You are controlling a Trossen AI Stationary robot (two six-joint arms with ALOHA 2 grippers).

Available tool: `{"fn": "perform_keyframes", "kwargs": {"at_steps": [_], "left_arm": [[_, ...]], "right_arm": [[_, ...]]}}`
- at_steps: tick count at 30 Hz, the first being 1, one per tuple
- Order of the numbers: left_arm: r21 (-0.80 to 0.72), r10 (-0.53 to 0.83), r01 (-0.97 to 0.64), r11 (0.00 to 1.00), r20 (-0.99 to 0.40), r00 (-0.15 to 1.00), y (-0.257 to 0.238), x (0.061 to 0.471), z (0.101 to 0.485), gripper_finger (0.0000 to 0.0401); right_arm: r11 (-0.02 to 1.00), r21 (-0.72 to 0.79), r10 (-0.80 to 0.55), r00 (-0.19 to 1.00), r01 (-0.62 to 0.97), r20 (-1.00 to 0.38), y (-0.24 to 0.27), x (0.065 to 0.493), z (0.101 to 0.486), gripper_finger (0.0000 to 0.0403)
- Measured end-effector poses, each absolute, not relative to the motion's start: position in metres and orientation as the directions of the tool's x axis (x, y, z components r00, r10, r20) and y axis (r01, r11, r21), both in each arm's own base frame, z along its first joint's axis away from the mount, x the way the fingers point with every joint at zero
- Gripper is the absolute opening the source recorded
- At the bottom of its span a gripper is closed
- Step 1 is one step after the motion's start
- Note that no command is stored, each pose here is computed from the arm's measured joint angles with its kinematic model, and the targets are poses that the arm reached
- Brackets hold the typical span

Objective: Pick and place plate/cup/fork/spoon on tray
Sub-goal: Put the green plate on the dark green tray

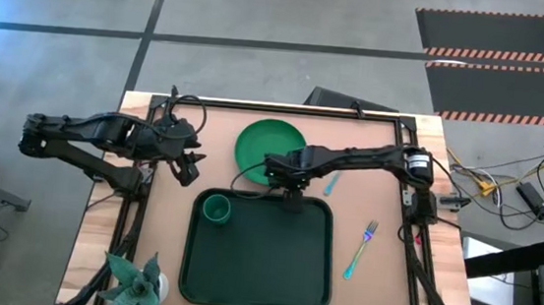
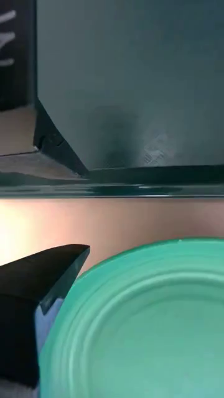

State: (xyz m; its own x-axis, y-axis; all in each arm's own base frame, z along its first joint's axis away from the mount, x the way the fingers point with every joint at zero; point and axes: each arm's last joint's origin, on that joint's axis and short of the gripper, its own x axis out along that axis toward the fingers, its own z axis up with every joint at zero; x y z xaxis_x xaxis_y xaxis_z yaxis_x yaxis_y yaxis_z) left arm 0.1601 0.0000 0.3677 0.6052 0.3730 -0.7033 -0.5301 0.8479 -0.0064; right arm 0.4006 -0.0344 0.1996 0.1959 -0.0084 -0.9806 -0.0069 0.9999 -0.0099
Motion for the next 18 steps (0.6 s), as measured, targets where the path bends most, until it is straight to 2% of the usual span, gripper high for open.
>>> {"fn": "perform_keyframes", "kwargs": {"at_steps": [8,13,18], "left_arm": [[0.005,0.375,-0.533,0.846,-0.717,0.588,0.000,0.159,0.364,0.0141],[0.008,0.375,-0.536,0.844,-0.722,0.581,0.000,0.160,0.362,0.0141],[0.014,0.376,-0.536,0.844,-0.728,0.573,0.000,0.159,0.359,0.0141]], "right_arm": [[0.998,-0.033,-0.021,0.242,-0.045,-0.970,-0.049,0.398,0.211,0.0171],[0.999,0.045,0.050,0.263,-0.026,-0.964,-0.064,0.396,0.213,0.0171],[0.998,0.061,0.062,0.286,-0.012,-0.956,-0.075,0.397,0.211,0.0171]]}}
